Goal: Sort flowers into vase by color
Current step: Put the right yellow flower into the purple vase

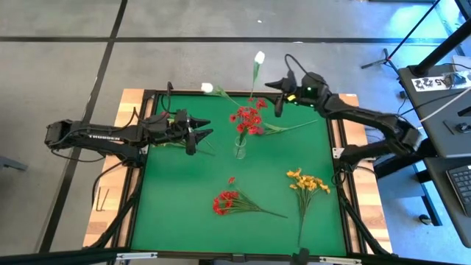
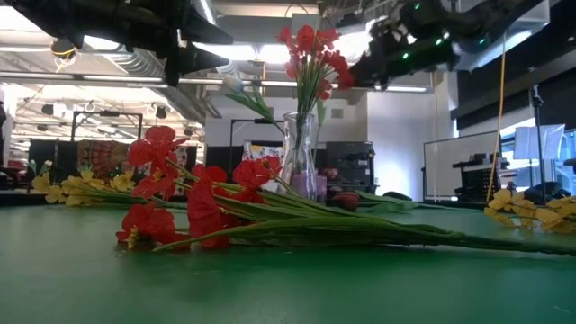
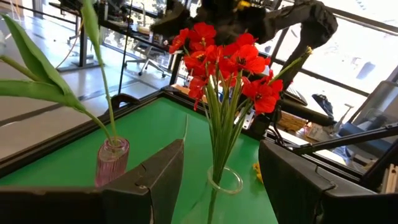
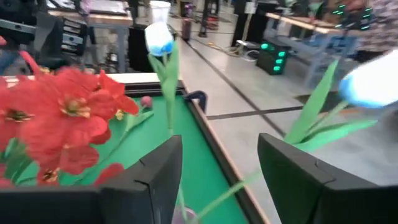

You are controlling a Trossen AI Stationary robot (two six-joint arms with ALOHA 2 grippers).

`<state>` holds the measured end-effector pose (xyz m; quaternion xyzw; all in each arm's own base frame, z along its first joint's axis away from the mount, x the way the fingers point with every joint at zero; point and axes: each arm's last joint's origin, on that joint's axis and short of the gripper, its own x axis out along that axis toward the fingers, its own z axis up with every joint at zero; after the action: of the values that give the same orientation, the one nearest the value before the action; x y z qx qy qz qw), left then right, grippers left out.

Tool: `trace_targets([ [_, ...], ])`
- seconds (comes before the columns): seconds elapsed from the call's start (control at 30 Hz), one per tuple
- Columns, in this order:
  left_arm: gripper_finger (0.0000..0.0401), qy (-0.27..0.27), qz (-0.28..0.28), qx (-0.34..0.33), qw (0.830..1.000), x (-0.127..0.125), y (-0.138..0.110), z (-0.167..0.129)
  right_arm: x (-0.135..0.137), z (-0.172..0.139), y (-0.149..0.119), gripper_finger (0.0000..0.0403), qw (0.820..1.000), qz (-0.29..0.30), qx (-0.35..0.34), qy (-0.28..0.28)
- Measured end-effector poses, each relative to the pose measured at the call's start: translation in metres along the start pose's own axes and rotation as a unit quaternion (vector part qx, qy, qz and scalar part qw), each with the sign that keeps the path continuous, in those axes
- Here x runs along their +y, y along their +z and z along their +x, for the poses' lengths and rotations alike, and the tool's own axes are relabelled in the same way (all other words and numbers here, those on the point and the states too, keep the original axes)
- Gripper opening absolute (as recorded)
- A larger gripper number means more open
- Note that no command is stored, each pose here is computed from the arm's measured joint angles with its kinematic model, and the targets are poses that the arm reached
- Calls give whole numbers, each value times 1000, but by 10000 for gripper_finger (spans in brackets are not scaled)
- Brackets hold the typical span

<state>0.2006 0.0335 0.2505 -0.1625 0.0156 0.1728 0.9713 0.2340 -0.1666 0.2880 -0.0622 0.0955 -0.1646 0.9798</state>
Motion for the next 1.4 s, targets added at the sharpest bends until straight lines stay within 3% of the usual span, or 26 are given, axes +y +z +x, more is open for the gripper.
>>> trace_targets([
  [0.17,203,0,0,0,1000,0,0,0,4,-30,17,211,1000,-6,5,-27],
  [0.4,203,-1,0,0,1000,0,0,0,13,-62,28,211,1000,6,18,-8],
  [0.6,203,0,-2,0,1000,0,0,0,27,-73,15,211,990,89,102,46],
  [0.83,203,15,-13,4,1000,1,-2,0,68,-76,-1,211,961,124,230,94],
  [0.97,203,23,-20,25,999,3,-6,0,92,-84,-10,211,927,168,316,108],
  [1.17,203,29,-19,40,999,4,-9,0,121,-103,-23,211,853,256,446,85],
  [1.4,203,29,-17,40,999,4,-9,0,150,-125,-29,211,771,334,540,46],
])
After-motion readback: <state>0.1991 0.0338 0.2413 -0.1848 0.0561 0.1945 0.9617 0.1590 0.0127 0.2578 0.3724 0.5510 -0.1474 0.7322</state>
